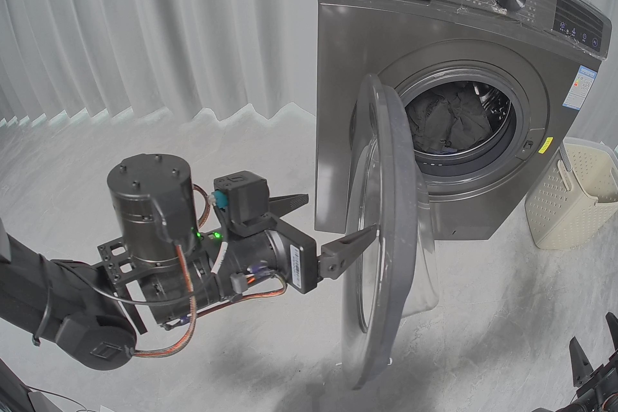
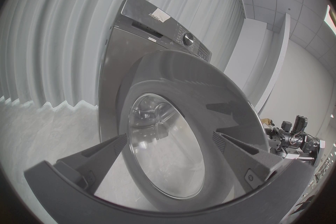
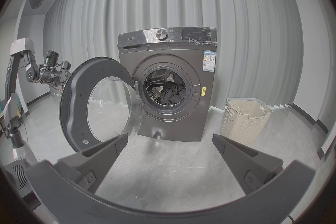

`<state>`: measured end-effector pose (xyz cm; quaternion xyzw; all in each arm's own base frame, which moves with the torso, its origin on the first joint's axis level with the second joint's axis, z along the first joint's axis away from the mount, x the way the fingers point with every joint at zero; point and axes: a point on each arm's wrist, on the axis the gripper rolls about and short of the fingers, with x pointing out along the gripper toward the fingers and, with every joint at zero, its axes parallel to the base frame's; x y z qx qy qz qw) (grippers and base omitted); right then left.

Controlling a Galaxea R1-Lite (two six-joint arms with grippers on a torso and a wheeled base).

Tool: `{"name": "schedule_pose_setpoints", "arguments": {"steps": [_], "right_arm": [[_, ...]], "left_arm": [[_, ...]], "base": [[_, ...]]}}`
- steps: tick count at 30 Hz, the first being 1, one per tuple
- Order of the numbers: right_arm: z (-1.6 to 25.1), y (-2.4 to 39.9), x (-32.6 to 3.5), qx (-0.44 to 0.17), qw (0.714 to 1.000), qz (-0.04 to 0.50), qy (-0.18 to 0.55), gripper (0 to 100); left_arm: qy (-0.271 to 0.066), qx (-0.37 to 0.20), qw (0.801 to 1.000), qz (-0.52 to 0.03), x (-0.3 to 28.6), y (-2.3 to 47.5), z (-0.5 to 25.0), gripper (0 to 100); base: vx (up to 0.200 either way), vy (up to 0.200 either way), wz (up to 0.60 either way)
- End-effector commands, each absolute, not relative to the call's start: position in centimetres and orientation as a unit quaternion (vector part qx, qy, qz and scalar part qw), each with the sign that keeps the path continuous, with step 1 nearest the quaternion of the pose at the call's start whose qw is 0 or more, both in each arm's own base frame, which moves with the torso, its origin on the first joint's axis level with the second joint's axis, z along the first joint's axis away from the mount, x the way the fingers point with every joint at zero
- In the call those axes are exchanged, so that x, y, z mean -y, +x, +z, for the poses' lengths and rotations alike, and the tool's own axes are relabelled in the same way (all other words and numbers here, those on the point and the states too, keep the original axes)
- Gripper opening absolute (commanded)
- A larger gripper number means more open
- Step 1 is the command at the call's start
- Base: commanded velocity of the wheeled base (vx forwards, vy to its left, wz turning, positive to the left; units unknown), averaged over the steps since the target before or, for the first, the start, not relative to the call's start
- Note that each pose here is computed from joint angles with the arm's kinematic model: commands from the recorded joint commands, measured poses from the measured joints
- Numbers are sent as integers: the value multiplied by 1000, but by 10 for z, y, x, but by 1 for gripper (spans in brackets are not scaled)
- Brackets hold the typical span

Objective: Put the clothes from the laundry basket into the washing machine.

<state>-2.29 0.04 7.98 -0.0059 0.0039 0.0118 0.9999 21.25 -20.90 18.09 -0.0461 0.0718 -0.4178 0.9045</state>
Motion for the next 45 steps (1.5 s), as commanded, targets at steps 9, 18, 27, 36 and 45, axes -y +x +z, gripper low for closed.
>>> {"name": "schedule_pose_setpoints", "arguments": {"steps": [9,18,27,36,45], "right_arm": [[75,-23,0,-3,1000,12,-6,100],[75,-23,0,-3,1000,12,-6,100],[75,-23,0,-3,1000,12,-6,100],[75,-23,0,-3,1000,12,-6,100],[75,-23,0,-3,1000,12,-6,100]], "left_arm": [[-47,-78,897,-433,251,237,168,100],[-77,-70,894,-436,271,250,172,100],[-96,-32,900,-423,307,275,172,100],[-110,-10,901,-419,337,297,168,100],[-132,3,910,-392,358,318,161,100]], "base": [[0,0,0],[0,0,0],[0,0,0],[0,0,0],[0,0,0]]}}
